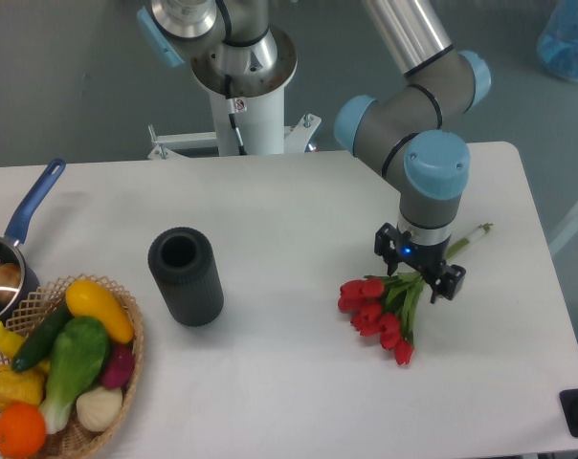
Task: Place the flowers on the table
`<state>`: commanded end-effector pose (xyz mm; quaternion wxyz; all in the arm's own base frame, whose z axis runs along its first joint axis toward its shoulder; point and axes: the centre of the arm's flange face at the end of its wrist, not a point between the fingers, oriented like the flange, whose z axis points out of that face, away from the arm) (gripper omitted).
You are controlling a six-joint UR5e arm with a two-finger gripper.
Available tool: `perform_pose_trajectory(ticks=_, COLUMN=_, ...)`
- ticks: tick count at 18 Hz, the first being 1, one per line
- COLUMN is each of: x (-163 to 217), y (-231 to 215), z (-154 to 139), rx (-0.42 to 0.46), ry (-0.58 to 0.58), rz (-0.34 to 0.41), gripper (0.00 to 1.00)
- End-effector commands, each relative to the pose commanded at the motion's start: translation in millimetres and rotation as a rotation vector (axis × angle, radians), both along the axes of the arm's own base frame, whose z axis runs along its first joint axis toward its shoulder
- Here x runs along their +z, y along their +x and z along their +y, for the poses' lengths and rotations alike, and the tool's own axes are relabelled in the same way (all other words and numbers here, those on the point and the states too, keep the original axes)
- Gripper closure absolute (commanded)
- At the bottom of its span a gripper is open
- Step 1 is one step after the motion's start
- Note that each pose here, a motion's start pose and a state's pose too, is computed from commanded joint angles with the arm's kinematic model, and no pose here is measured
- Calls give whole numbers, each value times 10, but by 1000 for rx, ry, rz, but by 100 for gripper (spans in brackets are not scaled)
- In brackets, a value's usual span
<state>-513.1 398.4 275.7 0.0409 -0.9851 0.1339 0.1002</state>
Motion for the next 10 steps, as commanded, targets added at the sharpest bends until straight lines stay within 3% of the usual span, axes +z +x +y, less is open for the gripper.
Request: perform_pose_trajectory(ticks=10, x=303, y=-164, z=-226, rx=38, ry=47, rz=38, gripper=0)
